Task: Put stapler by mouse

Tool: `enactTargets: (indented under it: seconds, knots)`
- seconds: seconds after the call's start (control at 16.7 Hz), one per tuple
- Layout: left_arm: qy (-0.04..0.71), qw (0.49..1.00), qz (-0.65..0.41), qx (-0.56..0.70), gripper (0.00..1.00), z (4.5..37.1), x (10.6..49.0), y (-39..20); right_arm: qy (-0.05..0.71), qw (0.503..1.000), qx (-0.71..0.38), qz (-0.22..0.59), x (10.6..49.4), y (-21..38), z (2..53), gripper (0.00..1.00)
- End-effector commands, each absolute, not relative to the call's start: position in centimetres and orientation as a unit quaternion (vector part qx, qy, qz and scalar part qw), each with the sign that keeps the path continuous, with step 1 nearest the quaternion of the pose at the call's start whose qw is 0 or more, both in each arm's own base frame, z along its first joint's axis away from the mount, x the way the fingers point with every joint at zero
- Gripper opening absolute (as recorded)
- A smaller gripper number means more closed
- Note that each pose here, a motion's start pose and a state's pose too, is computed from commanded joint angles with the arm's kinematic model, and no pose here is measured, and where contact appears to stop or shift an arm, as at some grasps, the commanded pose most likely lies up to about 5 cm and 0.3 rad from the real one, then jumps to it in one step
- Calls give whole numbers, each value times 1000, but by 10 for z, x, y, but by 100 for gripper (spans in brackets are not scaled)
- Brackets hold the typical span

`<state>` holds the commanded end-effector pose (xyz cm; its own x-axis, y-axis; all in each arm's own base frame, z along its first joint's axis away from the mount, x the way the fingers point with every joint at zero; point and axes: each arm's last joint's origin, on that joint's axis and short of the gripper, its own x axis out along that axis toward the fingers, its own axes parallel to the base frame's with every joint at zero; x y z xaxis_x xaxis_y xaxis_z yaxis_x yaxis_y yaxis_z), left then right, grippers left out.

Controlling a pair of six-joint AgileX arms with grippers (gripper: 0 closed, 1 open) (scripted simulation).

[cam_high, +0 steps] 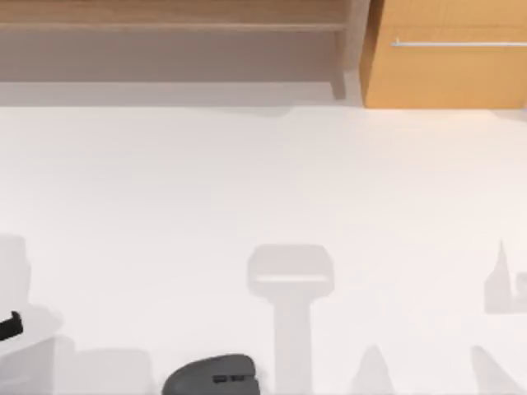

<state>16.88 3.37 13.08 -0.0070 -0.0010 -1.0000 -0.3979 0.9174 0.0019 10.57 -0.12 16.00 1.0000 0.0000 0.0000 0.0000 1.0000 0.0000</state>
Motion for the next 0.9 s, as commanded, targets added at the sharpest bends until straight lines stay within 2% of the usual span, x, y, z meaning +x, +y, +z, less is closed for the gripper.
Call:
enactTargets:
  seconds: [0.18, 0.54, 0.9]
  knots:
    - [692, 693, 145, -144, 0, 143, 169, 34, 0, 1000, 0, 0, 106, -1, 160, 100]
    - [697, 690, 139, -139, 0, 145, 177, 30, 0, 1000, 0, 0, 106, -1, 160, 100]
    - [716, 687, 90, -86, 0, 163, 255, -25, 0, 1000, 0, 0, 106, -1, 160, 100]
